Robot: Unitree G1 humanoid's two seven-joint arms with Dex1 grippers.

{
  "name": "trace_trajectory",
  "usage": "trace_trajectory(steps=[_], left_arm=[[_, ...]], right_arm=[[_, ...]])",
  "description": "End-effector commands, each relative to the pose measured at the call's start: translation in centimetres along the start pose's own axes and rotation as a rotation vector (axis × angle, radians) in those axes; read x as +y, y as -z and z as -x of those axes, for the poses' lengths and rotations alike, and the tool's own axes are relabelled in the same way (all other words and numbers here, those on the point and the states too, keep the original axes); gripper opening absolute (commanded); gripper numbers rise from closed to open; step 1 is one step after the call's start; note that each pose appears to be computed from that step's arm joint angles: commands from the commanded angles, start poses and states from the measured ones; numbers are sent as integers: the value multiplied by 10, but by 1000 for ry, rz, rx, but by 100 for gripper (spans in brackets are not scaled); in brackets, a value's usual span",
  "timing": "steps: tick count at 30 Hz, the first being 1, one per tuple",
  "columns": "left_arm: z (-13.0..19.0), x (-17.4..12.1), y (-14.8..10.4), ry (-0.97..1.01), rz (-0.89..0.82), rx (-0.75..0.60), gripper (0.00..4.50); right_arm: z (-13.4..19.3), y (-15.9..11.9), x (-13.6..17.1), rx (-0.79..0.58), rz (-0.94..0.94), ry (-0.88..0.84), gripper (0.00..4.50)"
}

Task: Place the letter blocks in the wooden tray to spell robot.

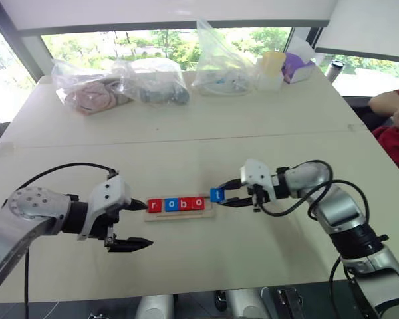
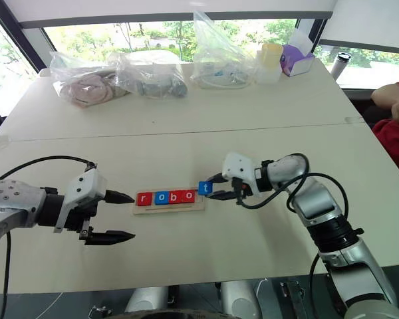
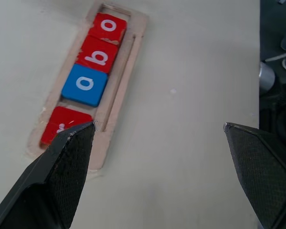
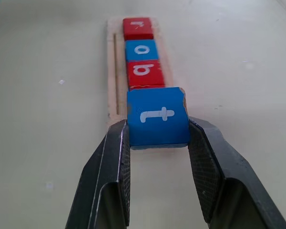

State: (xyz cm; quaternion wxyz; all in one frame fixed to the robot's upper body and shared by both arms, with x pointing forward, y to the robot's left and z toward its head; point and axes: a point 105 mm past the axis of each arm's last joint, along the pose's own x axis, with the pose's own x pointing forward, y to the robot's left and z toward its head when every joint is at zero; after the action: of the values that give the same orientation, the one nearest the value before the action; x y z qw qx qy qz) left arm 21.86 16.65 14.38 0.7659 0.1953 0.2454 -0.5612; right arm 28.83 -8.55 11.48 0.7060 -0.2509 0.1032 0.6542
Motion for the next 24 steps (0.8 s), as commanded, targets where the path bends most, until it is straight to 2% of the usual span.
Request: trace_trajectory(steps=[1, 8, 24], left_arm=[[3, 3, -6, -29, -20, -22, 450], [-3, 1, -2, -37, -4, -34, 450], [-10, 1, 1, -43, -7, -32, 450]], right_arm=[[-3, 5, 1, 60, 58, -17, 112], [-5, 15, -11, 121, 97, 3, 112], [-21, 8, -9, 86, 102, -32, 112]])
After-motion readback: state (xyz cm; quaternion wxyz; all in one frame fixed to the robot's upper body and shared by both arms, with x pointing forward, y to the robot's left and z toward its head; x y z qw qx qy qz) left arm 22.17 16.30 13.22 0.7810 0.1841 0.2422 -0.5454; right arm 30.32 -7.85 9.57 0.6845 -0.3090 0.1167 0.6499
